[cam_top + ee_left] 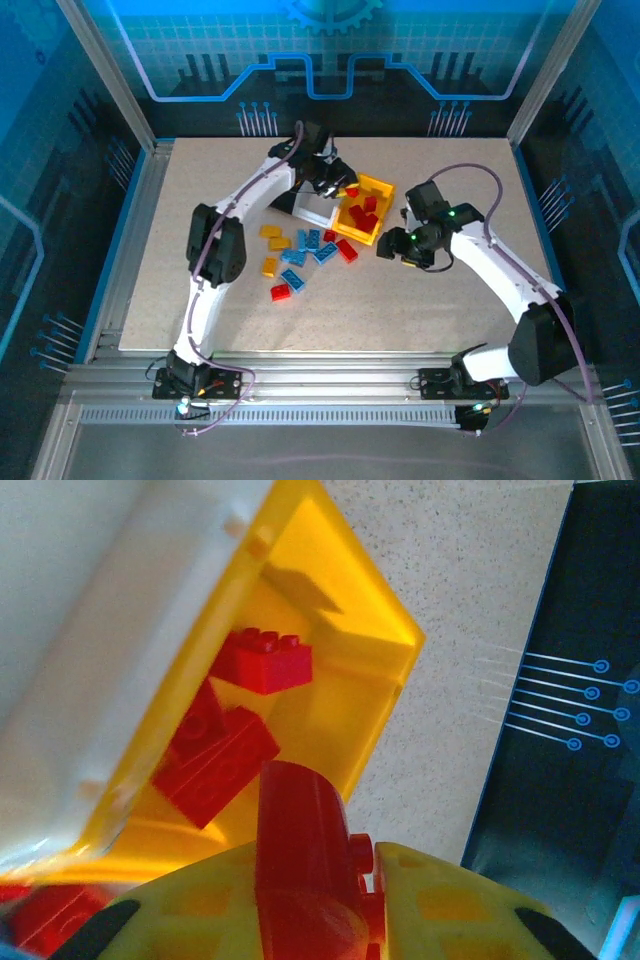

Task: Sort the legos into containers by color

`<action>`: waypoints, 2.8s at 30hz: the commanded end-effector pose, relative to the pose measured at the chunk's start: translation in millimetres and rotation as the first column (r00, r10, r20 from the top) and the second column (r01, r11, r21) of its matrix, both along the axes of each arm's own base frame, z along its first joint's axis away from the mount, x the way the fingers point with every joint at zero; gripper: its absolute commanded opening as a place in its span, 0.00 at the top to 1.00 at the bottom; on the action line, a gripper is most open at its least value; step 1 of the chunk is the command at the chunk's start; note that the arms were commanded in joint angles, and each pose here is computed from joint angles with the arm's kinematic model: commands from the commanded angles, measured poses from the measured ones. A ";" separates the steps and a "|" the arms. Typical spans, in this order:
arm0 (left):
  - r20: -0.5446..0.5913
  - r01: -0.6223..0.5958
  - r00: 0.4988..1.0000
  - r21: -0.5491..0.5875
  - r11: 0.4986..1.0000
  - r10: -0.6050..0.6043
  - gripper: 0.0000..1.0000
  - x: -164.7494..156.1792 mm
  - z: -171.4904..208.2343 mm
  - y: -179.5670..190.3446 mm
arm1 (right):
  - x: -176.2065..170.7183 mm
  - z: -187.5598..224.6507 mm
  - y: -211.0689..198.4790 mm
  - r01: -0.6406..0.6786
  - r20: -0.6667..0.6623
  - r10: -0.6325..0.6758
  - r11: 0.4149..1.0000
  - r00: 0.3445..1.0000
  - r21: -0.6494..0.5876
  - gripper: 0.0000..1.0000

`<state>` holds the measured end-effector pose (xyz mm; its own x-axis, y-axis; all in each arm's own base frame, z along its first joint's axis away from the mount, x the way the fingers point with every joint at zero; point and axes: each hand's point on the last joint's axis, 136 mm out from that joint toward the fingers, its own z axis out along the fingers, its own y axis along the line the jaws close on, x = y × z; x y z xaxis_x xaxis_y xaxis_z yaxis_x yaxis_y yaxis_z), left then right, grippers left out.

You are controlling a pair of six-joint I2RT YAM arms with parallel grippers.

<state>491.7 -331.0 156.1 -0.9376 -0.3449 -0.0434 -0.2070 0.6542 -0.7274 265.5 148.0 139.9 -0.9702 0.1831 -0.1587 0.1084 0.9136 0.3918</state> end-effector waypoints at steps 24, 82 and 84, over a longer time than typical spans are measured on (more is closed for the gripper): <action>0.046 0.044 0.998 0.047 0.998 -0.047 0.53 -19.2 40.7 13.6 | 32.4 -28.8 64.2 -0.403 0.388 0.473 0.880 0.791 -0.251 0.28; -0.087 -0.169 0.981 0.085 0.982 0.176 0.45 -168.3 2.4 181.9 | 70.0 -124.6 84.8 -0.533 0.023 0.603 0.723 0.798 -0.439 0.70; -0.088 -0.166 0.981 0.086 0.982 0.173 0.45 -169.2 1.3 181.6 | 61.2 -116.6 82.3 -0.531 0.023 0.597 0.730 0.802 -0.430 0.70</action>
<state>326.9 -150.7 156.6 -0.8620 -0.5070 0.0040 -0.3937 0.6645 -0.6352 354.6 239.9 19.5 -0.8212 -0.4803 -0.3080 -0.4969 0.8674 -0.0278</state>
